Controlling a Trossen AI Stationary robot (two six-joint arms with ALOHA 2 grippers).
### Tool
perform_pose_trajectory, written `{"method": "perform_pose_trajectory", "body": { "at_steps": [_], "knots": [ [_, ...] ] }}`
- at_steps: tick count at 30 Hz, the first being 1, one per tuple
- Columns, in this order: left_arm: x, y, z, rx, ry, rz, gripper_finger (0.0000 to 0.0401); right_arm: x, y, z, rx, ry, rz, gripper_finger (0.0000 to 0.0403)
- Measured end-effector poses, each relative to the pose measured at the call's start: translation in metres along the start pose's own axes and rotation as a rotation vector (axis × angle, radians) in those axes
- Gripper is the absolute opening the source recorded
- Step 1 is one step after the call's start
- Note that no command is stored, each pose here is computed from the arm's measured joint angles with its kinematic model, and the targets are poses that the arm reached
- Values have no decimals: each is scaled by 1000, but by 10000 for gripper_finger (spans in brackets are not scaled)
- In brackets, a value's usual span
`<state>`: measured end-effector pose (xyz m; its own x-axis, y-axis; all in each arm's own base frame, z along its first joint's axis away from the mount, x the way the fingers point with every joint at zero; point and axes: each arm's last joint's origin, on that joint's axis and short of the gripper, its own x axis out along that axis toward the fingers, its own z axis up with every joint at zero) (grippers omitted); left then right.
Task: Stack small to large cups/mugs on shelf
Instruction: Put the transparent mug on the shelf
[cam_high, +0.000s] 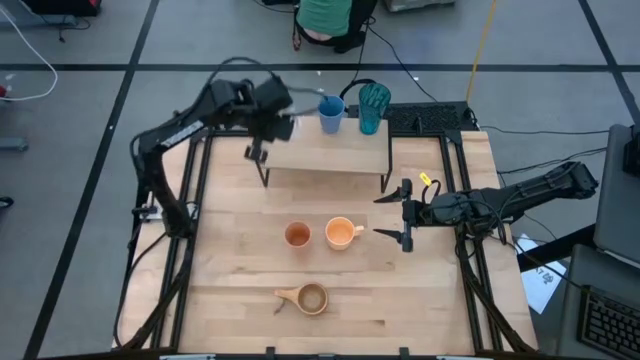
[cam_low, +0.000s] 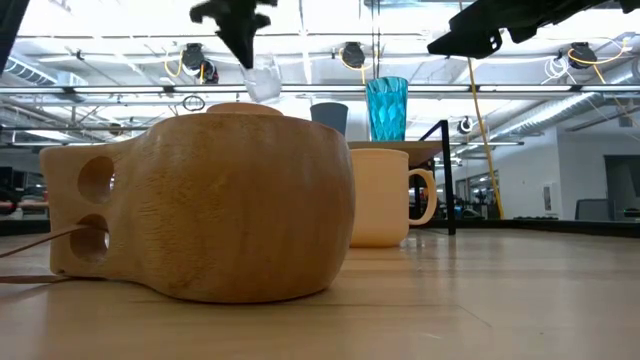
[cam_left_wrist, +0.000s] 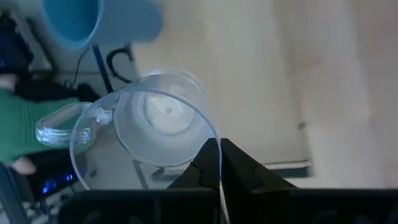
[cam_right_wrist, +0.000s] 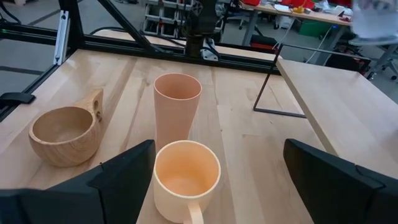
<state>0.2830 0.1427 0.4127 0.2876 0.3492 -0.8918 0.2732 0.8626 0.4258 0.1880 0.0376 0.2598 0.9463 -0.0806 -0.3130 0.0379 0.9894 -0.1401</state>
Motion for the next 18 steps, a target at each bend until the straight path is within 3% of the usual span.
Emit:
{"method": "perform_pose_trajectory", "body": {
  "at_steps": [6,10,18],
  "knots": [
    [39,46,-17,-62,66,-12,0,0,0,0,2,0,0,348],
    [55,64,-20,-55,53,-43,0,0,0,0,2,0,0,348],
    [72,61,-19,184,108,-158,1,0,0,0,3,0,0,348]
  ]
}}
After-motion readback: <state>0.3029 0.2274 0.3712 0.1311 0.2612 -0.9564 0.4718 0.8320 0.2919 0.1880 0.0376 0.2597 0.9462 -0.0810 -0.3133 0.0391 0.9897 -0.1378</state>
